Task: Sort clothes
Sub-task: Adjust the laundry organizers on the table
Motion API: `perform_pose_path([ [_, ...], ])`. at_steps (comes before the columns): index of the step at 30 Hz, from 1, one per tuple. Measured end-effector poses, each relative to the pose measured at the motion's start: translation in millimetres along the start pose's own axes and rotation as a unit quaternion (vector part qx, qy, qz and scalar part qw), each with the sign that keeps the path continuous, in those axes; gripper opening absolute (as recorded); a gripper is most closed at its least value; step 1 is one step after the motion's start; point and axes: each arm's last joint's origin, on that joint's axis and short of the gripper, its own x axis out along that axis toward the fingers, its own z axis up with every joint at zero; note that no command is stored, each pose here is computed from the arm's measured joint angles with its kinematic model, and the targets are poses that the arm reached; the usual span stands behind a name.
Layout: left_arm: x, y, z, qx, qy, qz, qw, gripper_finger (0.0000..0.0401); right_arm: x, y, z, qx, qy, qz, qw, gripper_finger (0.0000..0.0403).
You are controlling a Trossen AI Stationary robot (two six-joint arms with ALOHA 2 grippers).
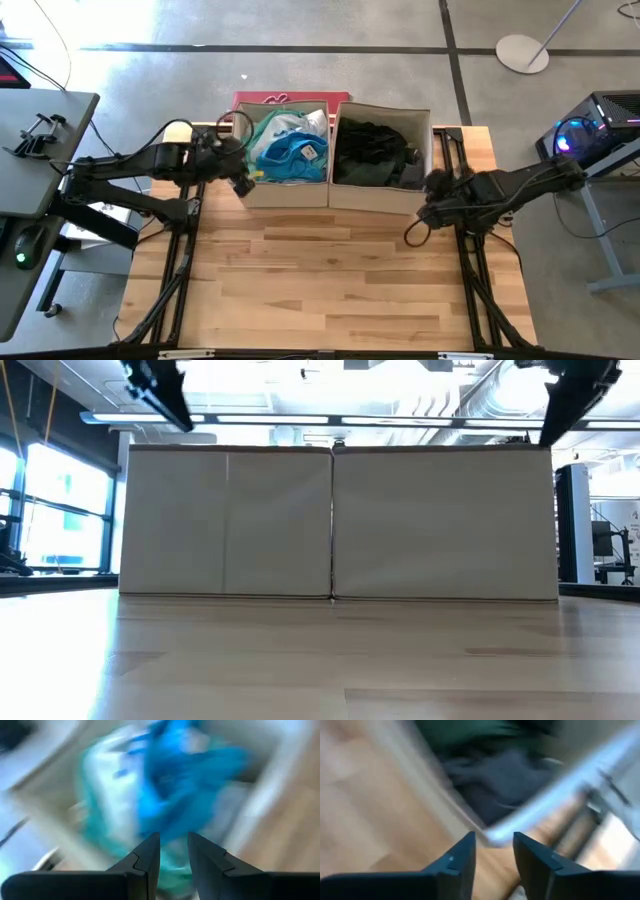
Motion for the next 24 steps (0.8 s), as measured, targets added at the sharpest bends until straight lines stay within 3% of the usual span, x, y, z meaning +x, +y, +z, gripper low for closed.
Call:
perform_pose_path([
  [2,1,10,-4,-0.024,0.012,0.06,0.998,0.0083,0,-8,-3,0.042,0.003,-0.047,0.998,0.0105],
  [5,4,25,-8,-0.056,0.04,0.116,0.991,0.0071,1,-9,-1,0.071,-0.011,-0.049,0.996,0.0074],
  [14,25,69,-9,-0.137,0.112,0.156,0.972,0.0013,1,-24,11,0.132,-0.002,-0.068,0.989,0.0003],
  [19,47,83,-8,-0.144,0.161,0.182,0.959,0.0003,15,-43,27,0.143,-0.031,-0.171,0.974,0.0001],
  [24,70,92,-8,-0.118,0.203,0.238,0.943,0.0001,30,-70,41,0.17,-0.039,-0.285,0.942,0.0],
])
